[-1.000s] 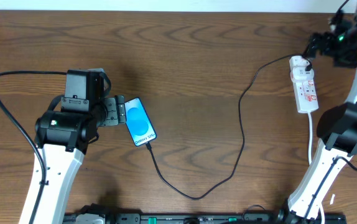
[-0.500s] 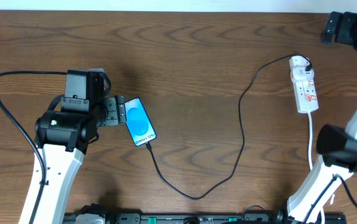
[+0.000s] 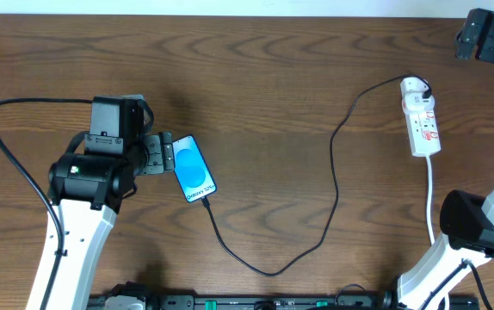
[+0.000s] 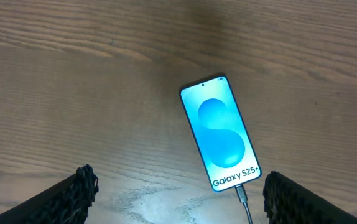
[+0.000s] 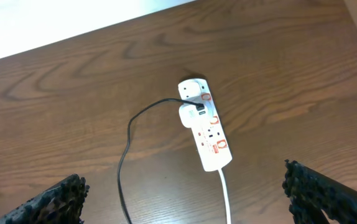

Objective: Plug charger to phone and switch on socket

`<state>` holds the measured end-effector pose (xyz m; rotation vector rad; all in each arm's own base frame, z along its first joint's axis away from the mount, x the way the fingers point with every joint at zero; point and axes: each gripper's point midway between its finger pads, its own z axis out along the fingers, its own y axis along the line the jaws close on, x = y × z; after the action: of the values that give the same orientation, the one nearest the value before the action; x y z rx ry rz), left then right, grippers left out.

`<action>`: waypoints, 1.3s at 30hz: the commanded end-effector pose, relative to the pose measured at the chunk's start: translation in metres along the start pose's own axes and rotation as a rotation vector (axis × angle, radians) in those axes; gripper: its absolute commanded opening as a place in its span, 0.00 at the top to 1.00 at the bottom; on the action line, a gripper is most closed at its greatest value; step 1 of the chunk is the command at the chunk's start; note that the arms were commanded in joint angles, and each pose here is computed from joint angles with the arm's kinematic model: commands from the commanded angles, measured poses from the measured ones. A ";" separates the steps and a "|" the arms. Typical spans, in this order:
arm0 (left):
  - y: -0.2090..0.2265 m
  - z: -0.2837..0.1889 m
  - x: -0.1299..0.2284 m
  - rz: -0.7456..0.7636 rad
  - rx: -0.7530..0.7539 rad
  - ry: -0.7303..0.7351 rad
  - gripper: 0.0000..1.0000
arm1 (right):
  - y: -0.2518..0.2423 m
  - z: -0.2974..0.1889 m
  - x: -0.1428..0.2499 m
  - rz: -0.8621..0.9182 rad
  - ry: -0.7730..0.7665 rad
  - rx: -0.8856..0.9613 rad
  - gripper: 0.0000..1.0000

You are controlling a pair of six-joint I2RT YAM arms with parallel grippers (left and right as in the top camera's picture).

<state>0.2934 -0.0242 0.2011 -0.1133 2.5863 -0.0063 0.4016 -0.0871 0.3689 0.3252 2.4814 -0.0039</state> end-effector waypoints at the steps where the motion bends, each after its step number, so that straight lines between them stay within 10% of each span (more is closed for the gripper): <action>1: 0.002 -0.004 -0.005 0.010 -0.016 -0.017 0.12 | 0.005 -0.003 -0.001 0.005 -0.008 -0.015 0.01; 39: 0.009 -0.008 0.029 0.005 -0.006 -0.067 0.12 | 0.005 -0.003 -0.001 0.006 -0.008 -0.015 0.01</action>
<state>0.2734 -0.0215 0.2062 -0.1150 2.5212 -0.0212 0.4018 -0.0861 0.3690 0.3226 2.4812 0.0037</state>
